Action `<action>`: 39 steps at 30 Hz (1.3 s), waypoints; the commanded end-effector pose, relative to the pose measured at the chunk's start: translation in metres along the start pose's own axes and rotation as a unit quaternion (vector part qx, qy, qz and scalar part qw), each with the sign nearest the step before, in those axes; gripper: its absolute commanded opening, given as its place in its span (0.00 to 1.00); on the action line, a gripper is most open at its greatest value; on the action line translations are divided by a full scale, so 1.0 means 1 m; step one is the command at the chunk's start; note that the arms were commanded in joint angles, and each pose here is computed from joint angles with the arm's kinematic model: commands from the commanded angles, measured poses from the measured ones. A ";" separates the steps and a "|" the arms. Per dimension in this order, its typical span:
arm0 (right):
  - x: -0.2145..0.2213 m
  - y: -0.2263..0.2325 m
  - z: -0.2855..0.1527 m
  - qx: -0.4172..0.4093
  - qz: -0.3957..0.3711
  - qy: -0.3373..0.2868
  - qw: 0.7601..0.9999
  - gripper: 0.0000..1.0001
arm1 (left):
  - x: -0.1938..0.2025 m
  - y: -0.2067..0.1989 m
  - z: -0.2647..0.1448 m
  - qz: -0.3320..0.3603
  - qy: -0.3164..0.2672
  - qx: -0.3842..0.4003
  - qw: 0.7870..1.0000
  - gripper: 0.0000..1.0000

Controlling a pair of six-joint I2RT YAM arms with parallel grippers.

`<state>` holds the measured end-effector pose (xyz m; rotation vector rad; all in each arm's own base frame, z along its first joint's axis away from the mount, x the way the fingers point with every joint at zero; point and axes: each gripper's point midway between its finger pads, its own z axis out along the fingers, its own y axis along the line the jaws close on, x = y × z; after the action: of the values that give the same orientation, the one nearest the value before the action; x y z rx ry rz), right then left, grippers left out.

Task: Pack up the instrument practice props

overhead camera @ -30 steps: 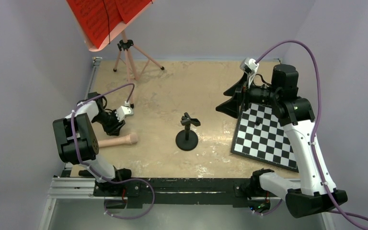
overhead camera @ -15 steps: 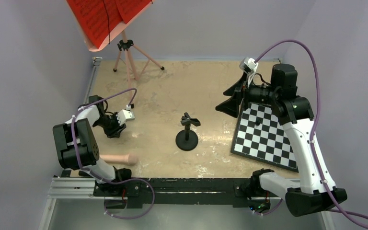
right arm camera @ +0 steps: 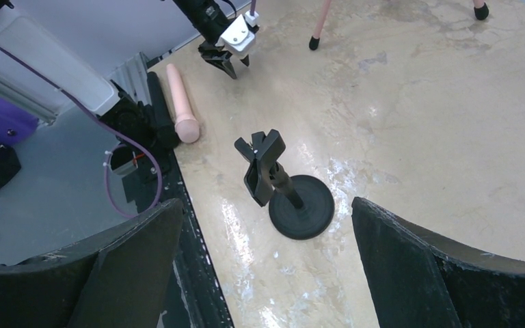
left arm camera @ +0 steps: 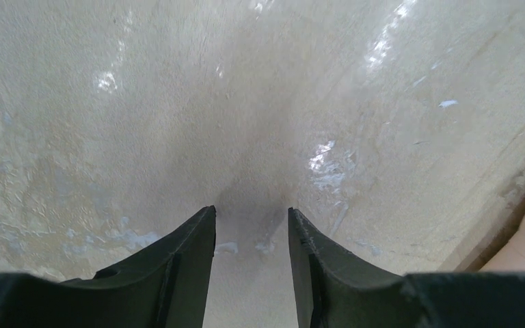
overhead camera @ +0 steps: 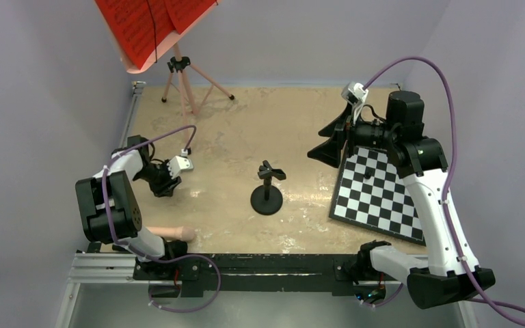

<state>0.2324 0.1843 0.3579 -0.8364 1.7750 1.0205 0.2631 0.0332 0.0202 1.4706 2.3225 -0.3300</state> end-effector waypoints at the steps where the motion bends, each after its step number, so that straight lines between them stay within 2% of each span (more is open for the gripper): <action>1: -0.006 0.006 -0.004 -0.003 -0.014 -0.006 1.000 0.99 | -0.054 -0.007 -0.023 0.053 -0.079 0.000 0.996 0.50; 4: -0.004 0.007 -0.007 -0.003 -0.017 0.002 1.000 0.99 | -0.111 -0.034 -0.043 0.102 -0.165 -0.002 0.981 0.56; 8: -0.006 0.004 -0.008 0.007 -0.018 0.007 1.000 0.99 | -0.187 -0.075 -0.081 0.145 -0.280 0.005 0.949 0.69; 12: -0.009 0.003 -0.008 0.012 -0.020 0.007 1.000 0.99 | -0.241 -0.113 -0.114 0.187 -0.333 0.037 0.923 0.75; 19: -0.006 0.000 -0.005 0.011 -0.016 0.007 1.000 0.99 | -0.298 -0.149 -0.140 0.295 -0.347 0.038 0.889 0.89; 23: -0.002 0.002 -0.005 0.008 -0.013 0.006 1.000 0.99 | -0.333 -0.162 -0.151 0.327 -0.357 0.059 0.873 0.88; 28: 0.004 0.007 -0.009 0.011 -0.016 0.008 1.000 0.99 | -0.365 -0.180 -0.141 0.360 -0.346 0.097 0.861 0.79; 32: 0.012 0.009 -0.015 0.030 0.004 0.013 0.999 0.99 | -0.378 -0.197 -0.123 0.380 -0.316 0.120 0.861 0.71; 35: 0.010 -0.027 -0.026 0.143 0.082 -0.011 0.986 0.99 | -0.381 -0.200 -0.106 0.372 -0.276 0.124 0.878 0.65; 39: 0.009 -0.058 -0.044 0.222 0.084 -0.021 0.971 0.99 | -0.381 -0.202 -0.094 0.368 -0.241 0.129 0.889 0.58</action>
<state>0.2362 0.1486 0.3451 -0.5881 1.9219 0.8557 0.2095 -0.3299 0.2646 1.9693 1.1823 -0.7467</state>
